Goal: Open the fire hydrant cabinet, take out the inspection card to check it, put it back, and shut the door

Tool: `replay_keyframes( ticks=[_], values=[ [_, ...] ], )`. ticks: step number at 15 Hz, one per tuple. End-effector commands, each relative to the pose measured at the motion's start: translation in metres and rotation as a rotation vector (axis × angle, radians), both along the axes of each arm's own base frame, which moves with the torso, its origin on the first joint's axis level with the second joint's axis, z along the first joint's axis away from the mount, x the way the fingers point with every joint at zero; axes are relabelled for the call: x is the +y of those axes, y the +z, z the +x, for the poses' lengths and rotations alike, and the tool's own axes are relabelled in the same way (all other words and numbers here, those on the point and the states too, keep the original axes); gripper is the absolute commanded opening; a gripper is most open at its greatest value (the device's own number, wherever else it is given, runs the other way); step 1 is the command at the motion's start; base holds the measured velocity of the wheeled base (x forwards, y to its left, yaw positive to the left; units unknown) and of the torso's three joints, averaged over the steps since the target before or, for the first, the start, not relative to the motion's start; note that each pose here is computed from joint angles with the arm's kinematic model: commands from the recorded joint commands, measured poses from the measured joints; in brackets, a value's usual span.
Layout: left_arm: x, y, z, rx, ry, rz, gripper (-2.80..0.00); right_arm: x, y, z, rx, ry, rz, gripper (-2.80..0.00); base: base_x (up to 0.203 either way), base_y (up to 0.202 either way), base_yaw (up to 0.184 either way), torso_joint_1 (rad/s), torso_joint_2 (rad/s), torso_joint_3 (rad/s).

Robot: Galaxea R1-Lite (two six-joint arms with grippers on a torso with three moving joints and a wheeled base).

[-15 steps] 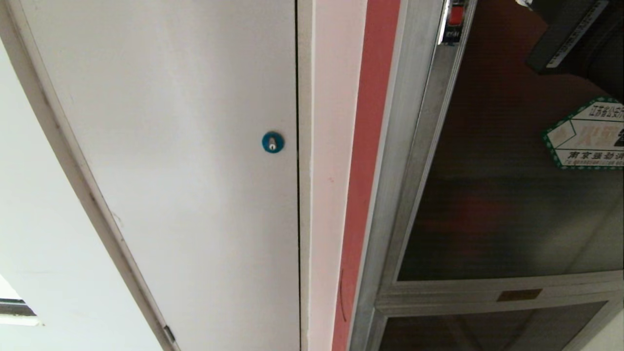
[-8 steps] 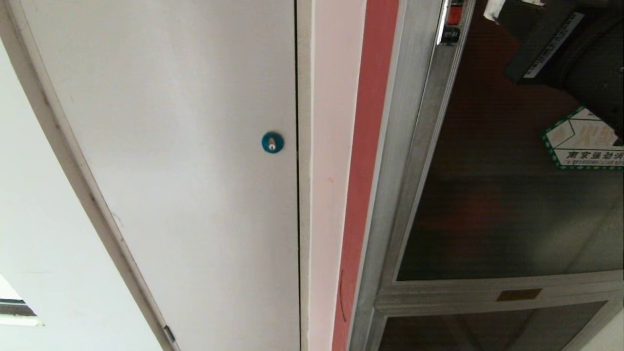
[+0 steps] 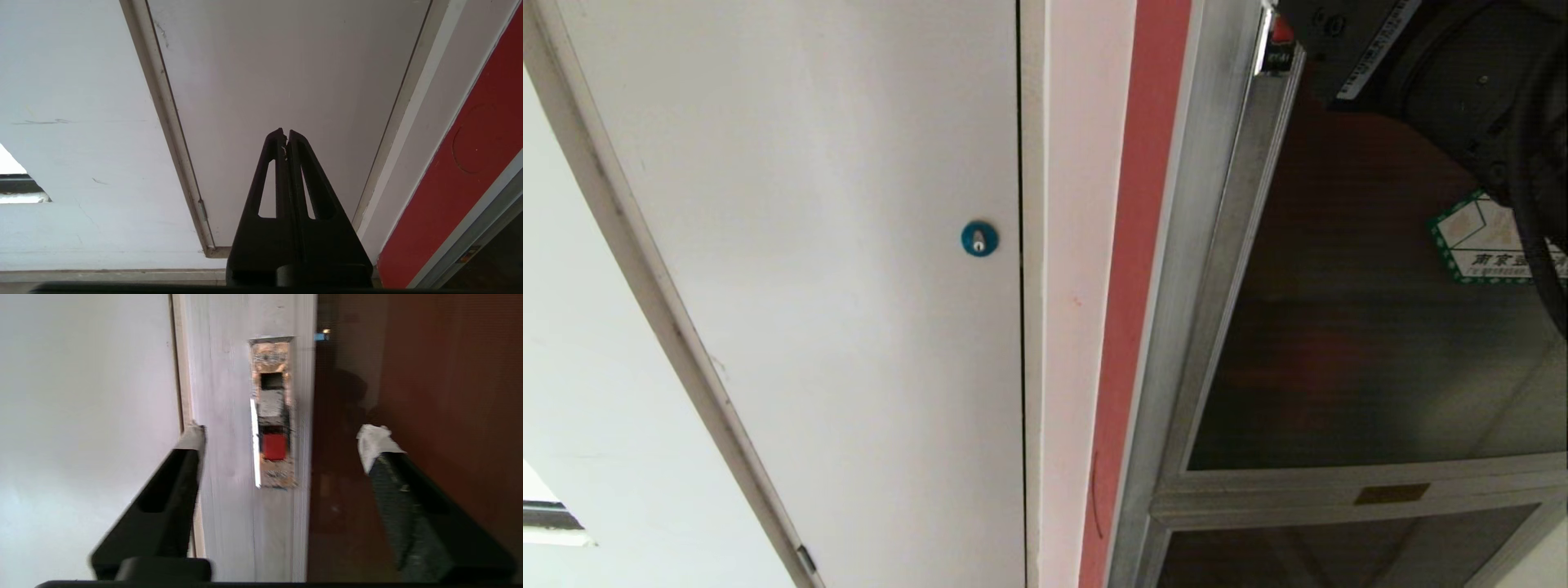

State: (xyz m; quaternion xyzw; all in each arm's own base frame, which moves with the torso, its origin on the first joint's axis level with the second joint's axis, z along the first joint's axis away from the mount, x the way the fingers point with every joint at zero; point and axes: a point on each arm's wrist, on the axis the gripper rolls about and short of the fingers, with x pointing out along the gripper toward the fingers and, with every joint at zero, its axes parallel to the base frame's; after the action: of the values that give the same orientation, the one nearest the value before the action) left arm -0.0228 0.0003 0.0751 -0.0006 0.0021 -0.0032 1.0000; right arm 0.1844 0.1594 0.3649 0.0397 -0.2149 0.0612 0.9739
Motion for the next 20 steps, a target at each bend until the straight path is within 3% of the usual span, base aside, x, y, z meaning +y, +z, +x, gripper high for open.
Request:
replay_keyframes(
  ticks=[1,4,5,13,20],
  values=[
    [0.000,0.000,0.000,0.000,0.000,0.000,-2.80,0.008,-0.001,0.009,0.003,-0.007,0.000,0.00,0.000,0.000,0.000,0.000,0.00,0.000],
    [0.000,0.000,0.000,-0.001,0.000,0.000,-2.80,0.009,0.002,0.010,-0.005,-0.020,0.013,0.00,0.000,0.000,0.000,0.000,0.00,0.000],
    [0.000,0.000,0.000,0.000,0.000,0.000,-2.80,0.009,0.002,0.011,-0.004,-0.021,0.012,-2.80,0.000,0.000,0.000,0.000,0.00,0.000],
    [0.000,0.000,0.000,0.000,0.000,0.000,-2.80,0.018,0.005,0.024,-0.009,-0.031,0.014,-2.80,0.000,0.000,0.000,0.000,0.00,0.000],
    [0.000,0.000,0.000,-0.001,0.000,0.000,-2.80,0.004,0.014,0.007,-0.031,-0.024,0.035,-2.80,0.000,0.000,0.000,0.000,0.00,0.000]
  ],
)
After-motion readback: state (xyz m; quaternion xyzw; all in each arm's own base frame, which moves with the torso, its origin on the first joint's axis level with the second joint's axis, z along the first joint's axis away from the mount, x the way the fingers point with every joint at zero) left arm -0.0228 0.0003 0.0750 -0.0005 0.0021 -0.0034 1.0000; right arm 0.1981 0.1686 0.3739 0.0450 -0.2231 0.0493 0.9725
